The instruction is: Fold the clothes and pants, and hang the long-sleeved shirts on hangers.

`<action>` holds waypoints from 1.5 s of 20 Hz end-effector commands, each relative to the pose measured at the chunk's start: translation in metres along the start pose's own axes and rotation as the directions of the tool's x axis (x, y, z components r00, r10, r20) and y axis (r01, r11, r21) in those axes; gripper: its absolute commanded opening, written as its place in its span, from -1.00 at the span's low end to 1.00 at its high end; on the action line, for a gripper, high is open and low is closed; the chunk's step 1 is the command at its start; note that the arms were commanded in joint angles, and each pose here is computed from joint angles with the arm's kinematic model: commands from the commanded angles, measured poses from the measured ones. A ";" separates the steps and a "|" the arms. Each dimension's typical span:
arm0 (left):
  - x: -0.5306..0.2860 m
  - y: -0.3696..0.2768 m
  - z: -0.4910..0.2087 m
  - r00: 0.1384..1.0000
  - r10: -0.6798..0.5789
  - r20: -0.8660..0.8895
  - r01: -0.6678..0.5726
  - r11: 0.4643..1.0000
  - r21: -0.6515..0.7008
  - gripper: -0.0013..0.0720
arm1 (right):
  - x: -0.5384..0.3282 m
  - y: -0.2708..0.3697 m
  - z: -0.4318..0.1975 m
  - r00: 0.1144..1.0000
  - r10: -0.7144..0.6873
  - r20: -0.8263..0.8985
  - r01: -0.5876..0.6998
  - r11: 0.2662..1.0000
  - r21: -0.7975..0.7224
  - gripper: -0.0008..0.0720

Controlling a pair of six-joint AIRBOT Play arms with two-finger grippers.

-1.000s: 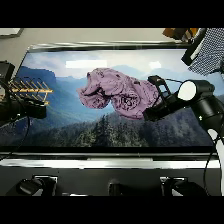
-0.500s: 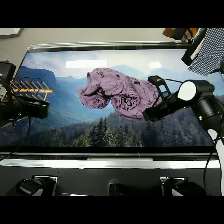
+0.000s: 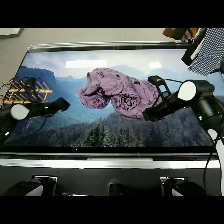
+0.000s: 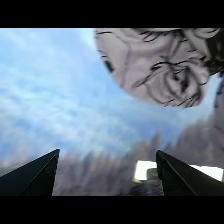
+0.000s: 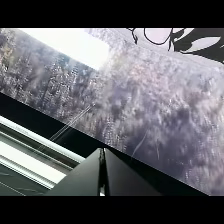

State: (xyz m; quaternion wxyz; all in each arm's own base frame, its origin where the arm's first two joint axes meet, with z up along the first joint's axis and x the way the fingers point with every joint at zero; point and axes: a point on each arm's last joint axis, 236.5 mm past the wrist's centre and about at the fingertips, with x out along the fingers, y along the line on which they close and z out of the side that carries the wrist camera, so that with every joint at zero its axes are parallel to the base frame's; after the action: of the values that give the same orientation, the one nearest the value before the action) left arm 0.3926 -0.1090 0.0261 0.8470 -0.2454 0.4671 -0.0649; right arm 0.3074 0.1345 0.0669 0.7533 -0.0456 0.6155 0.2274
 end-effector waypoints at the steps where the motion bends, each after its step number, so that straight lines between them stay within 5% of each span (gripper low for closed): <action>1: 0.068 -0.010 0.013 0.988 -0.154 -0.016 0.148 0.969 -0.197 0.89 | 0.000 0.000 0.003 1.000 -0.001 0.010 0.001 1.000 0.001 -0.85; 12: 0.169 -0.038 -0.001 0.966 -0.216 -0.139 0.165 0.937 -0.308 0.78 | 0.000 0.000 0.008 0.999 -0.001 0.032 0.000 1.000 0.003 -0.85; 14: 0.171 -0.037 -0.007 0.963 -0.217 -0.161 0.153 0.929 -0.337 -0.36 | 0.000 0.007 0.011 0.999 0.027 0.045 -0.028 1.000 0.007 -0.85; 15: 0.172 -0.036 -0.009 0.962 -0.218 -0.167 0.151 0.928 -0.339 -0.61 | 0.000 0.011 0.015 0.997 0.046 0.065 -0.046 0.999 0.010 -0.70; 16: 0.171 -0.036 -0.010 0.960 -0.219 -0.174 0.151 0.928 -0.340 -0.90 | -0.001 0.012 0.017 0.996 0.051 0.073 -0.052 0.999 0.012 -0.19; 17: 0.171 -0.037 -0.011 0.959 -0.221 -0.177 0.151 0.928 -0.340 -0.90 | -0.001 0.010 0.020 0.996 0.043 0.084 -0.046 0.998 0.044 0.53; 18: 0.171 -0.036 -0.010 0.959 -0.221 -0.177 0.151 0.928 -0.341 -0.90 | -0.001 0.004 0.022 0.996 0.017 0.092 -0.025 0.995 0.092 0.92; 24: 0.163 -0.029 -0.016 0.943 -0.240 -0.228 0.147 0.921 -0.361 -0.90 | -0.039 -0.093 0.019 0.934 -0.338 0.119 0.293 0.911 0.289 0.93; 27: 0.158 -0.020 -0.016 0.935 -0.248 -0.252 0.142 0.917 -0.373 -0.90 | -0.035 -0.135 0.006 0.956 -0.247 0.157 0.128 0.835 0.535 0.93; 30: 0.156 -0.015 -0.012 0.937 -0.246 -0.248 0.139 0.914 -0.382 -0.90 | -0.003 -0.155 0.015 0.920 -0.028 0.390 -0.284 0.638 0.716 0.94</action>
State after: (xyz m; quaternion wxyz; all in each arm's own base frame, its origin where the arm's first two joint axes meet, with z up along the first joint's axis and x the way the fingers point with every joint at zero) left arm 0.4732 -0.1840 -0.0911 0.7048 -0.4267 0.5584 -0.0969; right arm 0.3602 0.0104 0.0523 0.8051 0.1732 0.5673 -0.0024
